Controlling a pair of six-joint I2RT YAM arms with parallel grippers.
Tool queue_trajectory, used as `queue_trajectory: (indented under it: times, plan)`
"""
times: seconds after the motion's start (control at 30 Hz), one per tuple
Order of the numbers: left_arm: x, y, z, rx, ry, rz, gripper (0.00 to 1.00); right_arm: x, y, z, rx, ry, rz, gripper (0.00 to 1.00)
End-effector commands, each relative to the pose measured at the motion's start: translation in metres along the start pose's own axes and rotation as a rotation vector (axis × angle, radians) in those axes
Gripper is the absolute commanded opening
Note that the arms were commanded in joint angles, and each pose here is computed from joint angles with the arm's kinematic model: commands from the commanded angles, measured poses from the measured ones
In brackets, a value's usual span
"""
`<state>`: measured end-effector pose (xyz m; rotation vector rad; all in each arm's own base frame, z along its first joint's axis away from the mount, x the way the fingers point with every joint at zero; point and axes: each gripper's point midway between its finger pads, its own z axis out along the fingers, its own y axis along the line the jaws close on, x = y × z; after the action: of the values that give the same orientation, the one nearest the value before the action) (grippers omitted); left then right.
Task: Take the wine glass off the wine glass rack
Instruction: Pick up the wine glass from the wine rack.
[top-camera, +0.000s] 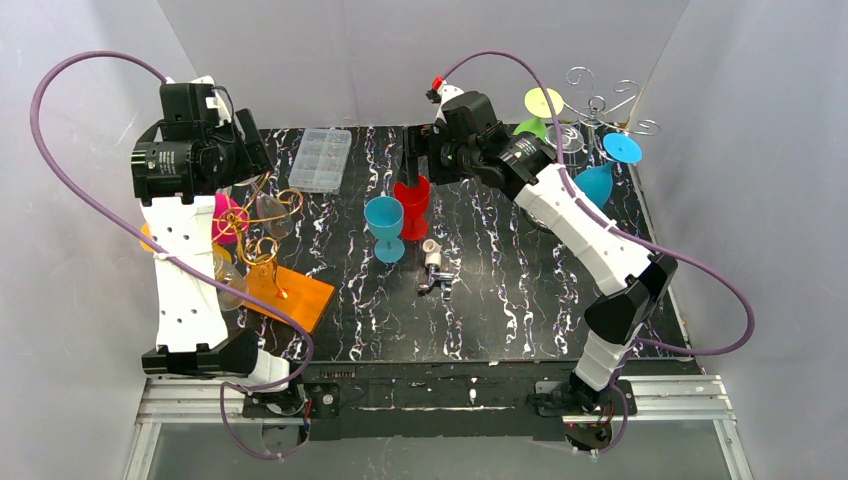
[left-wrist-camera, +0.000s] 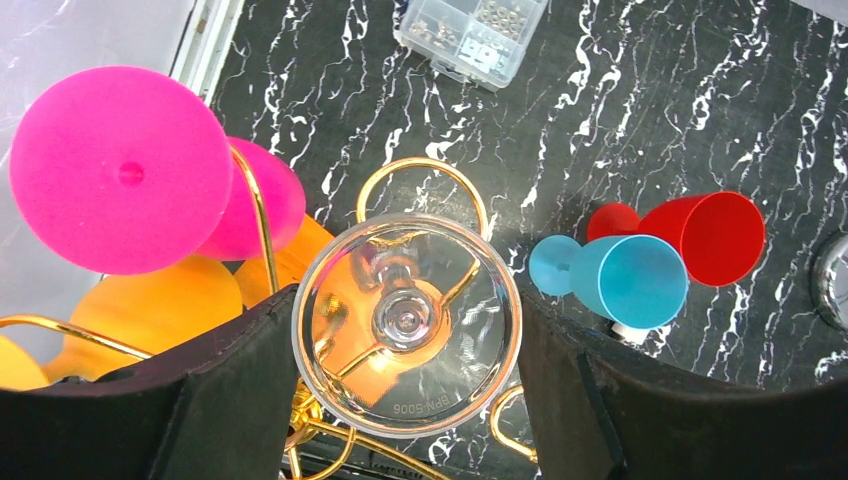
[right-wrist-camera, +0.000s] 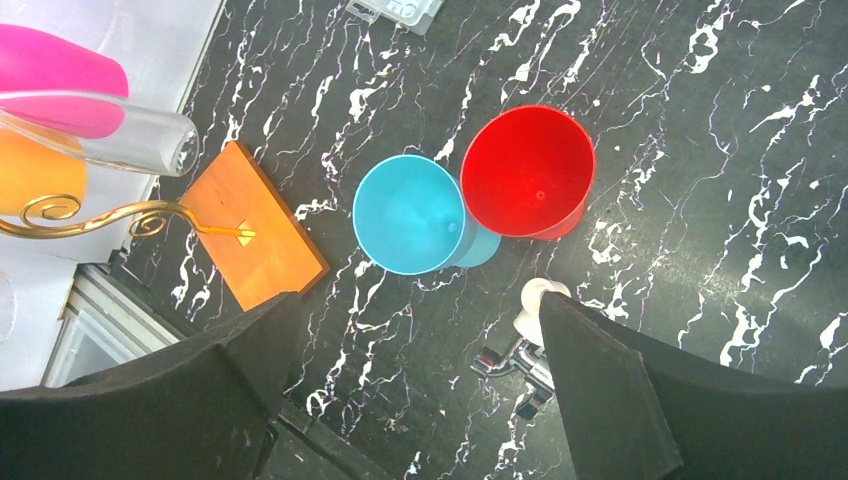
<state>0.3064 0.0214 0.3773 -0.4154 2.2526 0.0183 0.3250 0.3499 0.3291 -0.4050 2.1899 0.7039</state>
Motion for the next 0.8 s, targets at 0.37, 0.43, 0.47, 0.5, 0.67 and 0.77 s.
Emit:
queue_trajectory:
  times: [0.37, 0.43, 0.47, 0.5, 0.67, 0.77]
  plan:
    - [-0.025, 0.019, -0.007, -0.125, -0.079, -0.016, 0.41, -0.021, 0.012, -0.008, -0.035, -0.058, 0.001, 0.98]
    - [-0.030, 0.019, -0.004, -0.135, -0.085, -0.017, 0.41, -0.021, 0.012, -0.008, -0.034, -0.058, 0.002, 0.98]
    - [-0.031, 0.020, -0.002, -0.142, -0.084, -0.017, 0.41, -0.021, 0.012, -0.008, -0.034, -0.060, 0.000, 0.98]
    - [-0.033, 0.021, -0.001, -0.151, -0.088, -0.018, 0.41, -0.022, 0.012, -0.008, -0.032, -0.060, 0.001, 0.98]
    - [-0.039, 0.020, 0.009, -0.166, -0.090, -0.021, 0.41, -0.022, 0.011, -0.009, -0.031, -0.061, -0.006, 0.98]
    - [-0.046, 0.019, 0.011, -0.164, -0.104, -0.025, 0.41, -0.023, 0.011, -0.009, -0.030, -0.061, -0.008, 0.98]
